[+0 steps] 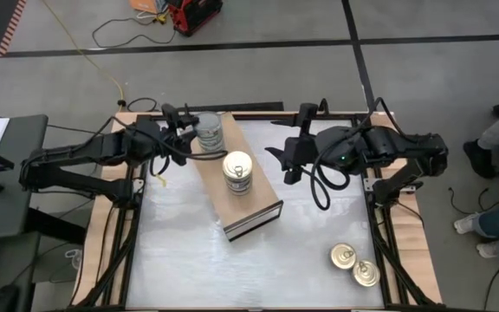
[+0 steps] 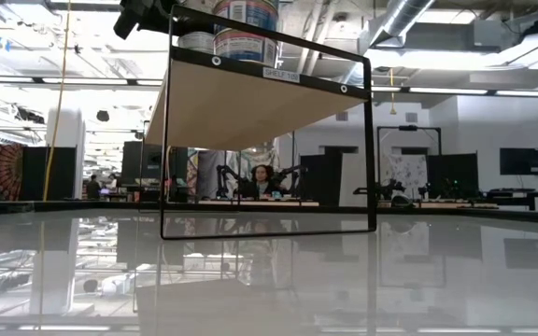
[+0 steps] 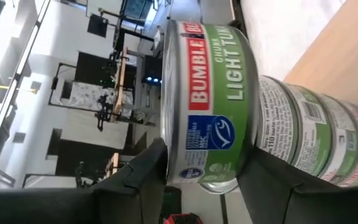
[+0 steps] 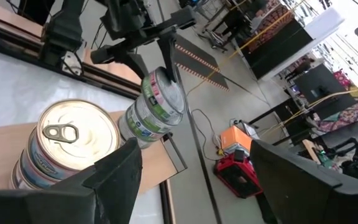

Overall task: Stack canned seafood by type on shelf
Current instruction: Stack the green tuna can on top of the other green tuna can on the shelf

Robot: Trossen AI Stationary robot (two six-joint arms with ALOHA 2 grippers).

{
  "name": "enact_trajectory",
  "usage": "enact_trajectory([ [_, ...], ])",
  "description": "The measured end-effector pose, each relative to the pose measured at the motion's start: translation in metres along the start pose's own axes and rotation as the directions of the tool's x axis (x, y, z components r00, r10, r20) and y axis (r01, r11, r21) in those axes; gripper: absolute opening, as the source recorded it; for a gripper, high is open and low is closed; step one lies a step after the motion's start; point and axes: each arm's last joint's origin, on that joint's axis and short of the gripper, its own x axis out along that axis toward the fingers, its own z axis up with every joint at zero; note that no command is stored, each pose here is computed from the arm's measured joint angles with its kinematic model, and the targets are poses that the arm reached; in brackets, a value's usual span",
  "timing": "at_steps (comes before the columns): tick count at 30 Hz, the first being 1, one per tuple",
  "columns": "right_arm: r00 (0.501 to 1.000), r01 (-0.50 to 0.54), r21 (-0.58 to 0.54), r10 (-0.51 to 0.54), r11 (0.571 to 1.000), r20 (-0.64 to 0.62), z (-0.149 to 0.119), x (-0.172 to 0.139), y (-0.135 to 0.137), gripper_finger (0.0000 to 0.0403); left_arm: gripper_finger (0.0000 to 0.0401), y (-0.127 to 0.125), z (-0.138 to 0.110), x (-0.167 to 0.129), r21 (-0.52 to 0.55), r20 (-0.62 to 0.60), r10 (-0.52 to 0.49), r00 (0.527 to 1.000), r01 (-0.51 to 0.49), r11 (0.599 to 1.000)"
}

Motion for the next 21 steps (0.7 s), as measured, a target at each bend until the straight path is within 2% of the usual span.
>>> enact_trajectory([
  [10, 1.0, 0.001, 0.031, -0.001, 1.0, 0.0, 0.0, 0.0, 0.0, 0.033, 0.0222, 0.001, 0.001, -0.006, 0.038, -0.018, 0.029, 0.999, -0.029, 0.999],
  [15, 1.0, -0.001, 0.044, 0.001, 0.999, -0.002, 0.0, 0.001, 0.001, 0.033, 0.0224, 0.004, -0.002, -0.011, 0.024, -0.015, 0.048, 0.999, -0.048, 0.999],
  [21, 1.0, -0.016, 0.04, 0.017, 0.999, -0.001, 0.001, 0.006, 0.006, 0.033, 0.0224, 0.004, -0.002, -0.01, 0.059, -0.02, 0.049, 0.999, -0.047, 0.997],
])
